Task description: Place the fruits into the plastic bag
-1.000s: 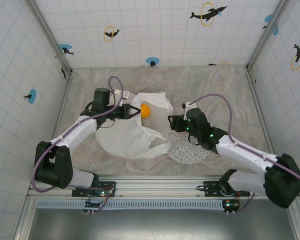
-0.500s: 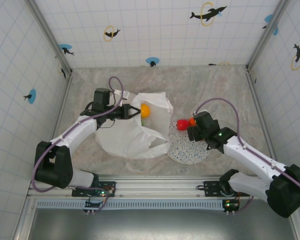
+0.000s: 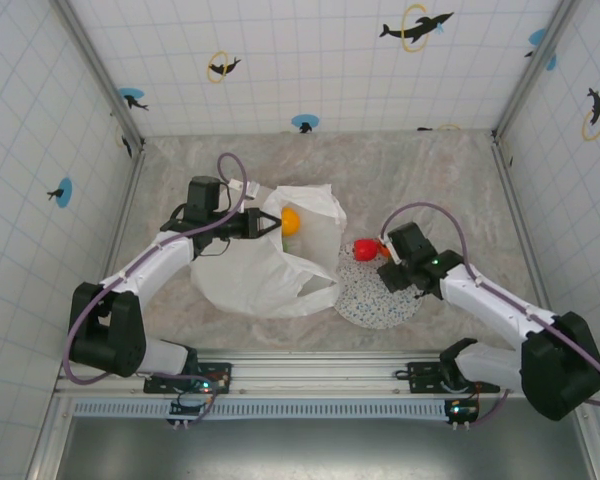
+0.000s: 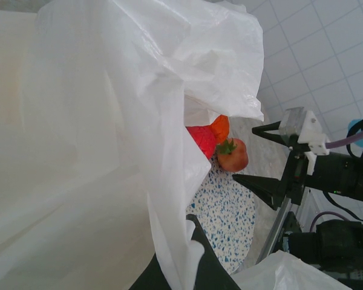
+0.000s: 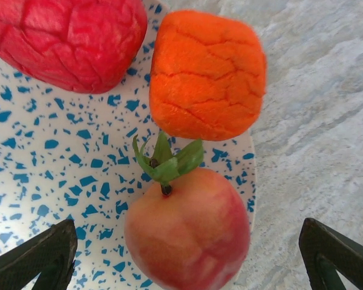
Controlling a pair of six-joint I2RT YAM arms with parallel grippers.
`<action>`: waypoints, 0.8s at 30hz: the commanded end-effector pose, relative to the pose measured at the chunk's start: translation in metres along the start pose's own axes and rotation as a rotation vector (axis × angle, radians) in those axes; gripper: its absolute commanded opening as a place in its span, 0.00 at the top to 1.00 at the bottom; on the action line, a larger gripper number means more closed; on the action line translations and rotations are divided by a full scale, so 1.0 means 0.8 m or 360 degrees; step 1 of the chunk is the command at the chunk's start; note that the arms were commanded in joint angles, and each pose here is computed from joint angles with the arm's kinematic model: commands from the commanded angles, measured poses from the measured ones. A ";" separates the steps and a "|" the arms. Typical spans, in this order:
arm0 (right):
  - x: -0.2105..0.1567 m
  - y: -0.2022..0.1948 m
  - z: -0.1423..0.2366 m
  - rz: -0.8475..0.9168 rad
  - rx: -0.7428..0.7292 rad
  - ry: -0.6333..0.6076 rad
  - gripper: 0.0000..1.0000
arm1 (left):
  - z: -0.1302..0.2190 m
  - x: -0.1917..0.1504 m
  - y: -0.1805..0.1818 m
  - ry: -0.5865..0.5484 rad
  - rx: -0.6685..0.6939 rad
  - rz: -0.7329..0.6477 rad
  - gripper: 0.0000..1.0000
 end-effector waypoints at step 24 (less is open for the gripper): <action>-0.004 0.014 -0.024 0.0210 0.0348 0.0079 0.32 | 0.002 0.001 -0.005 0.0007 -0.0015 -0.0029 1.00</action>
Point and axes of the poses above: each hand's point on the last joint's axis, 136 mm out from that joint toward the fingers, its own z axis back along the fingers, its own y axis along the line the jaws close on, x = y × z, the point moved 10 cm from there along z, back along the fingers, and after that the axes turned 7 degrees about z, right-handed, at the moved point
